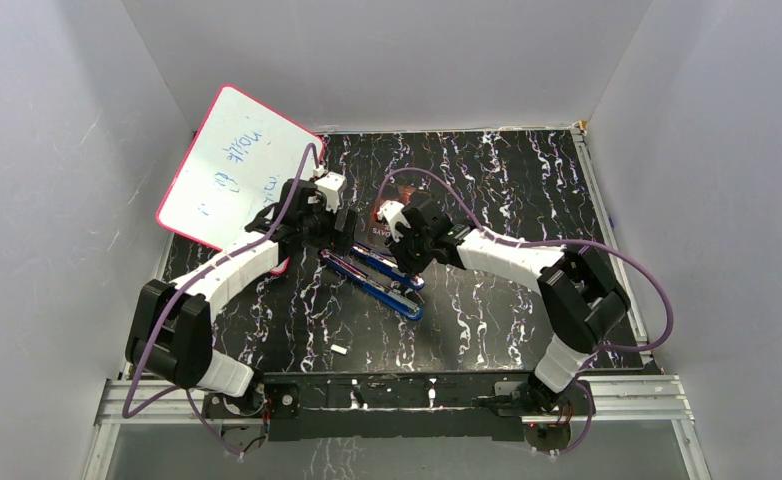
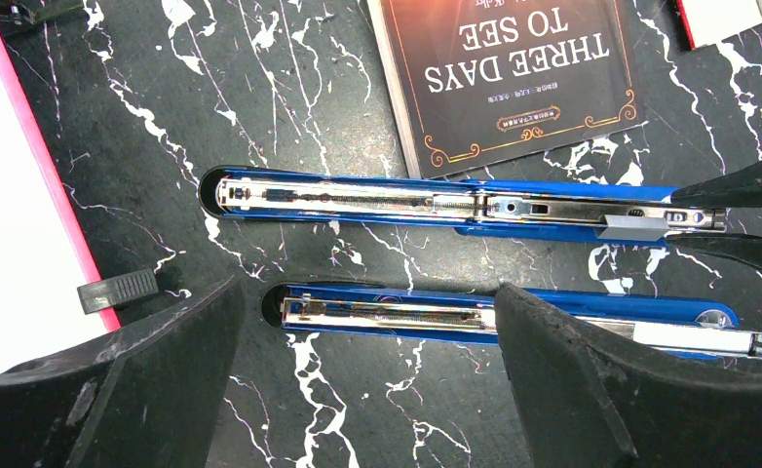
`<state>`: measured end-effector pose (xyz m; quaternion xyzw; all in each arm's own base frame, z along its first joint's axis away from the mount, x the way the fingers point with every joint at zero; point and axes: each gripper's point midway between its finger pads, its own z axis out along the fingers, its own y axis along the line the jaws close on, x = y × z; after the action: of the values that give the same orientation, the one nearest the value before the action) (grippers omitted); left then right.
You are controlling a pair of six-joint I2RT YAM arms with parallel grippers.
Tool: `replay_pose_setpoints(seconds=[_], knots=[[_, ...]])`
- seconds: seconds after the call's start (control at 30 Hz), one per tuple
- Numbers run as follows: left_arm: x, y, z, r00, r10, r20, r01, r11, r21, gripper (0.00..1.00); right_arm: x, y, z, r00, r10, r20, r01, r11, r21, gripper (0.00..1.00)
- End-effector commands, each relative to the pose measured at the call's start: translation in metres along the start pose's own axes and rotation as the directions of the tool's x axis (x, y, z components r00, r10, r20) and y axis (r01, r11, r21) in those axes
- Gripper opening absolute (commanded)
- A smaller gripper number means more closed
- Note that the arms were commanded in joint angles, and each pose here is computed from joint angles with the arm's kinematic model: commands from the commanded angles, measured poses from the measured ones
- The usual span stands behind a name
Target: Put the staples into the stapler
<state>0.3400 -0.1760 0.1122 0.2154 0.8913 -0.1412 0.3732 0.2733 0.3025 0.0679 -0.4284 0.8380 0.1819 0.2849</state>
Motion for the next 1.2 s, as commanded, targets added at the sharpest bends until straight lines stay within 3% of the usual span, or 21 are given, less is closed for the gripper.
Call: replay_pose_setpoints(seconds=[0.0,0.27,0.47,0.6,0.7,0.8,1.0,1.17], knots=[[-0.009,-0.002,-0.009,0.999,0.016,0.031,-0.016,1.000,-0.001,0.98,-0.017,0.001,-0.010,0.998,-0.014,0.069,0.014,1.000,0.011,0.32],[-0.010,-0.003,-0.009,0.999,0.015,0.034,-0.015,1.000,-0.001,0.98,-0.025,0.010,-0.018,0.981,-0.083,0.176,0.084,0.996,0.005,0.36],[-0.010,-0.003,-0.009,0.999,0.010,0.036,-0.010,1.000,-0.001,0.98,-0.043,0.024,-0.035,0.880,-0.280,0.385,0.236,0.959,0.157,0.40],[-0.011,-0.003,-0.010,0.999,0.011,0.037,-0.011,1.000,-0.001,0.98,-0.049,0.021,-0.042,0.820,-0.304,0.485,0.220,0.949,0.224,0.43],[-0.011,-0.002,-0.010,0.999,0.013,0.039,-0.012,1.000,-0.004,0.98,-0.052,0.011,-0.045,0.782,-0.351,0.515,0.220,0.929,0.299,0.40],[-0.011,-0.003,-0.011,0.999,0.015,0.040,-0.014,1.000,-0.004,0.98,-0.050,0.013,-0.044,0.706,-0.463,0.535,0.313,0.883,0.350,0.42],[-0.010,-0.003,-0.010,0.999,0.017,0.037,-0.016,1.000,-0.006,0.98,-0.037,0.033,-0.034,0.632,-0.553,0.544,0.448,0.833,0.326,0.44],[-0.011,-0.003,-0.010,0.999,0.021,0.038,-0.020,1.000,-0.009,0.98,-0.028,0.027,-0.022,0.649,-0.584,0.487,0.475,0.812,0.340,0.44]])
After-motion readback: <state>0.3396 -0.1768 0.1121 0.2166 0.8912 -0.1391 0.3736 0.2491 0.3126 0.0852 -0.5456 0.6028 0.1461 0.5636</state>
